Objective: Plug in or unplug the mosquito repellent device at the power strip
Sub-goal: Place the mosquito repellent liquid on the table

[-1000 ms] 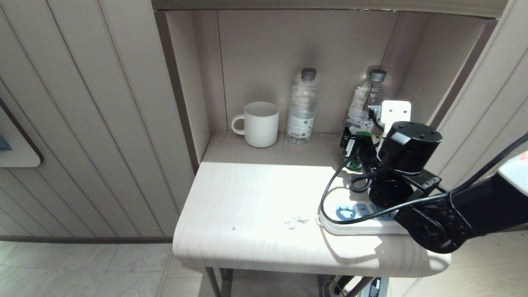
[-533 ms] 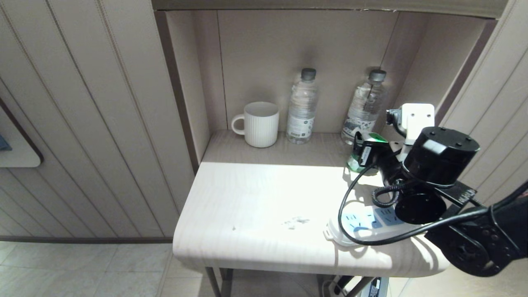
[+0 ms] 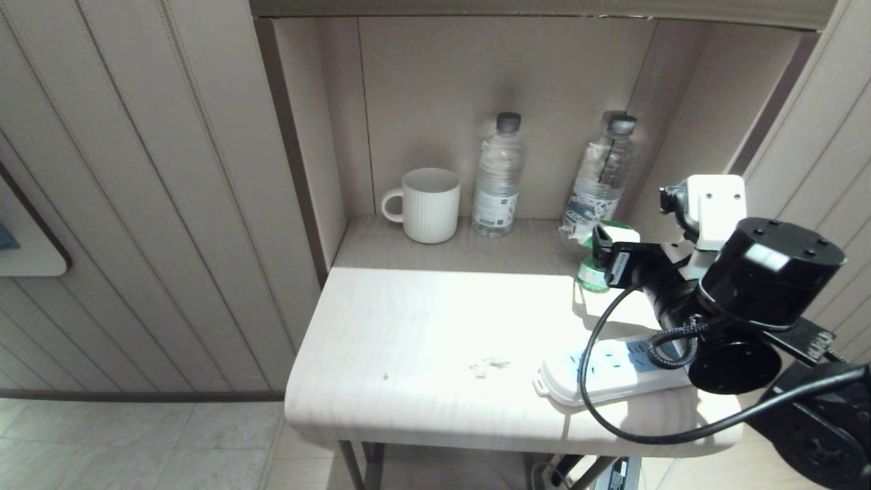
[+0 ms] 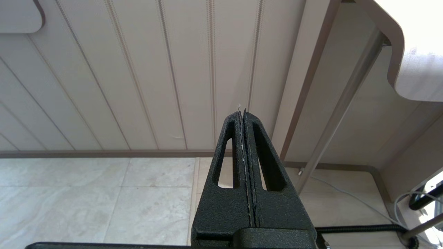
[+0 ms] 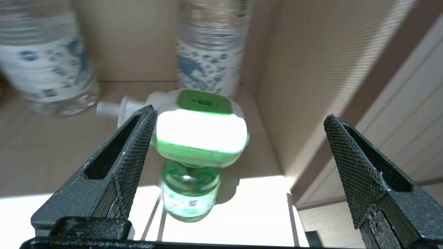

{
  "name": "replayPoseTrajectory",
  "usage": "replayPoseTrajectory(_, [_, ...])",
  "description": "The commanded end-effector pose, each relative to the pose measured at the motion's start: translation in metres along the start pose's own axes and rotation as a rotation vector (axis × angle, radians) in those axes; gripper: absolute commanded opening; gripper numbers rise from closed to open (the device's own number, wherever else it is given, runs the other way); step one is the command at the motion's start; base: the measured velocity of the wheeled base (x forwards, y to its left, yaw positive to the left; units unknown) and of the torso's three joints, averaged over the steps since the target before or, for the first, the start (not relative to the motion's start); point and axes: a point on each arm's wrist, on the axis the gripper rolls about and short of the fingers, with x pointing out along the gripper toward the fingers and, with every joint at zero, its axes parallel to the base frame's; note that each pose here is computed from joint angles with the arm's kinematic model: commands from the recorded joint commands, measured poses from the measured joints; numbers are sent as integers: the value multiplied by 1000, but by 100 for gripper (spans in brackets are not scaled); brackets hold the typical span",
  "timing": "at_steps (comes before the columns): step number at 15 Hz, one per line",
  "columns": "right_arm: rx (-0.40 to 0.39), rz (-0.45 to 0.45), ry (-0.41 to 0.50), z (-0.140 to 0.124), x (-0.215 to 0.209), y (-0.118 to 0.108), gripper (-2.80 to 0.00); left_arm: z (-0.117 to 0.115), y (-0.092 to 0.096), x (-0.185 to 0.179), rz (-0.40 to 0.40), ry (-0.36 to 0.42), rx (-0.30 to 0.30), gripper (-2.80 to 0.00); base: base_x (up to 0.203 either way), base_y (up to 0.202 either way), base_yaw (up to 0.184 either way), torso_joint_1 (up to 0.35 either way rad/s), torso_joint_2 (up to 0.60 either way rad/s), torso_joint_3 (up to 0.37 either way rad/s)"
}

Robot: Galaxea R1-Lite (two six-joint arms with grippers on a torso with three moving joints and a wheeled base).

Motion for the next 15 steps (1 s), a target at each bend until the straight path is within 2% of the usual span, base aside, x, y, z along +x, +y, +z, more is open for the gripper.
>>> replayPoseTrajectory(1, [6, 22, -2, 0, -1, 9, 0, 0, 0, 0, 1, 2, 0, -280, 0, 0, 0, 0, 0, 0])
replayPoseTrajectory(5, [15, 42, -6, 1, -3, 19, 0, 0, 0, 0, 1, 2, 0, -280, 0, 0, 0, 0, 0, 0])
replayPoseTrajectory(15, [3, 25, -36, 20, -13, 2, 0, 0, 0, 0, -1, 2, 0, -280, 0, 0, 0, 0, 0, 0])
